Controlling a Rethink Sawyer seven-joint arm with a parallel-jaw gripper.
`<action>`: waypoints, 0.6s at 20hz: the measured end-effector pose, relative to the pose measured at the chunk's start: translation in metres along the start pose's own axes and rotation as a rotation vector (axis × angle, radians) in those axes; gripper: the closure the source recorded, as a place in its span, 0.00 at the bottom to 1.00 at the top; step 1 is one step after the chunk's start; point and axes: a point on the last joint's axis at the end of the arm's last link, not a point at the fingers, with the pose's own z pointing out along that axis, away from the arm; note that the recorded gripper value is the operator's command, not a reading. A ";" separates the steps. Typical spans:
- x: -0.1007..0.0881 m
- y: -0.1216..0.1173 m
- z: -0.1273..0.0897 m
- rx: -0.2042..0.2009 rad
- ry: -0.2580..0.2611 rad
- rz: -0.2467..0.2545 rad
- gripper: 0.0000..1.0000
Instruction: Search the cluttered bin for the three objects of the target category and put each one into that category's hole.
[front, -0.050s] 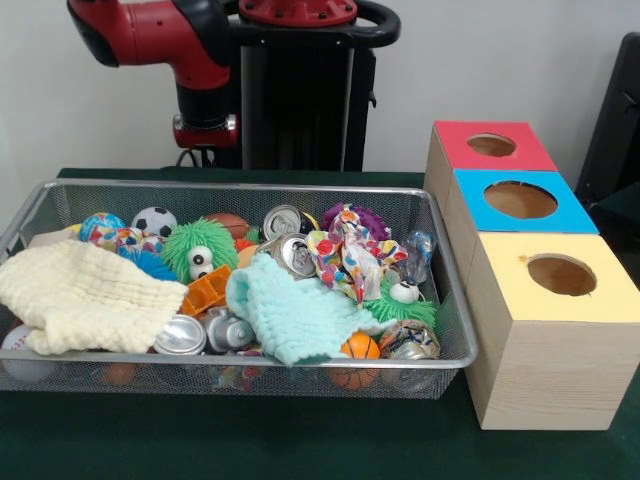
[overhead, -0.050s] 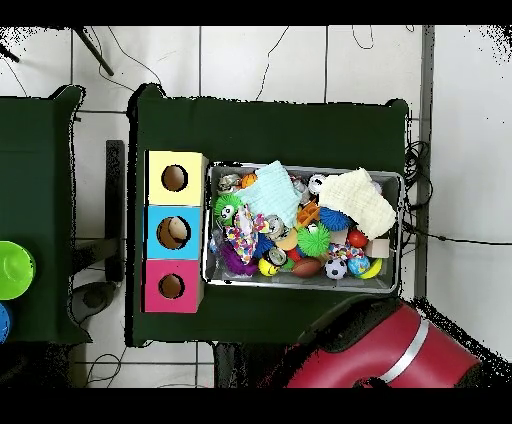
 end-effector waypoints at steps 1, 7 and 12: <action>0.002 0.002 -0.002 0.000 0.005 -0.004 1.00; 0.025 0.014 -0.018 0.003 0.031 -0.002 1.00; 0.031 0.005 -0.030 0.015 -0.036 0.028 1.00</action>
